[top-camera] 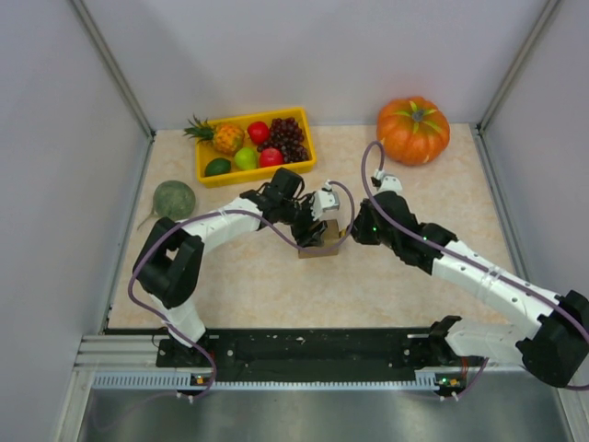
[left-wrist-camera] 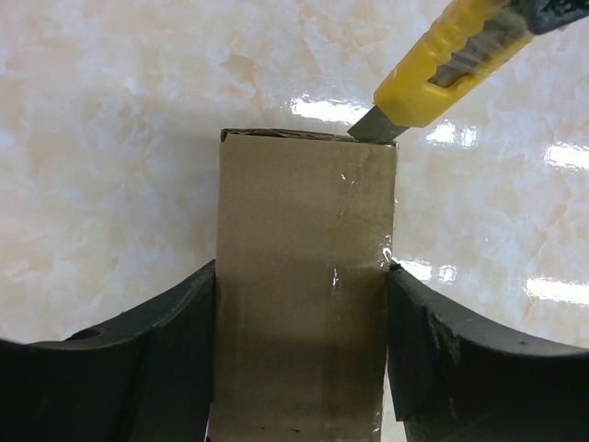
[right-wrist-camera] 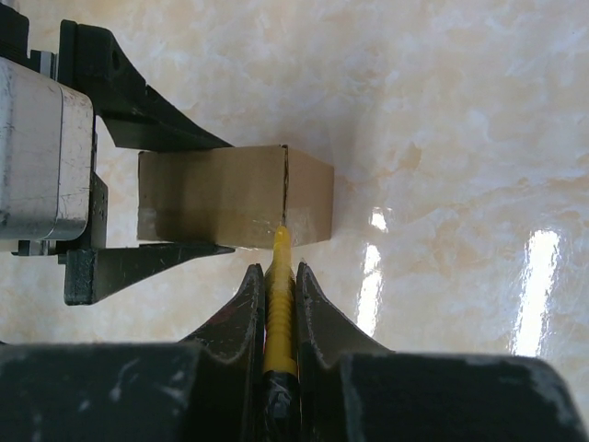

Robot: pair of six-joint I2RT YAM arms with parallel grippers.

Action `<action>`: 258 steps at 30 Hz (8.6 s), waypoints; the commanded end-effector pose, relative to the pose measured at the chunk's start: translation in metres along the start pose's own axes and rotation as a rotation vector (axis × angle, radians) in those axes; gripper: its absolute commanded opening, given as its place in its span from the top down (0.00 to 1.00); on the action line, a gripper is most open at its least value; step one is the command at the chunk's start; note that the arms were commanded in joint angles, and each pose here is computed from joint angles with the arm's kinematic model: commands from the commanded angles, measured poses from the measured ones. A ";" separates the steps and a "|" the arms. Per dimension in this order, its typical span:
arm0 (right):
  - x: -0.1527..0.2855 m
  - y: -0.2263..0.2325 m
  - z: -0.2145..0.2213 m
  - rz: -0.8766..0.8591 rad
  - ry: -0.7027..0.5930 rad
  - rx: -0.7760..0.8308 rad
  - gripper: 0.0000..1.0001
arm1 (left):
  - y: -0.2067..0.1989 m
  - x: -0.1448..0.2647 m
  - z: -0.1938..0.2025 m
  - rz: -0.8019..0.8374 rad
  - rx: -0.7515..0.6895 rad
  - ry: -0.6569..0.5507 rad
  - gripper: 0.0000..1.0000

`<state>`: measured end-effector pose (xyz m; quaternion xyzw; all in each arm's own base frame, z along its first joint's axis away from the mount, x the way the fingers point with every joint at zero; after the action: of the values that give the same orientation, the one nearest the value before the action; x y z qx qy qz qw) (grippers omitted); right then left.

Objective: Unpack the express box

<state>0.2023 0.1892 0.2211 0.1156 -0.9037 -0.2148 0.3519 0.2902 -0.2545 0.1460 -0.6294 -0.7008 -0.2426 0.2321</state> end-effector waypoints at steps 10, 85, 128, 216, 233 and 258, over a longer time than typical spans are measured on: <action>-0.015 0.006 0.000 -0.040 -0.052 0.015 1.00 | 0.003 -0.004 0.012 -0.006 0.018 0.045 0.77; -0.028 0.009 -0.014 0.045 -0.104 0.084 1.00 | 0.005 -0.010 0.011 0.050 0.031 0.057 0.80; 0.010 -0.019 0.035 -0.134 0.052 0.140 1.00 | 0.021 -0.016 0.018 -0.022 0.085 0.161 0.86; -0.066 0.051 -0.047 -0.058 -0.181 0.161 1.00 | 0.012 0.045 0.028 -0.300 0.953 -0.005 0.50; 0.028 0.076 0.022 -0.520 -0.091 0.513 1.00 | 0.077 0.115 -0.036 -0.554 0.808 -0.234 0.48; -0.037 0.044 0.049 0.029 -0.253 0.239 1.00 | 0.060 0.061 -0.005 -0.203 1.176 -0.234 0.57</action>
<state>0.1902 0.2718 0.1677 0.1784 -0.9474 -0.0761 0.2544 0.3561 -0.2042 0.1659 -0.3073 -0.8022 0.2044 0.4694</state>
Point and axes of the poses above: each gripper's point midway between its finger pads, its own x axis back along the fingers, its own y axis along the line the jaws close on, z = x × y, the point moved 8 cm from there along x, back along the fingers, and after that the axes turned 8 degrees about -x, right-handed, at the moved point
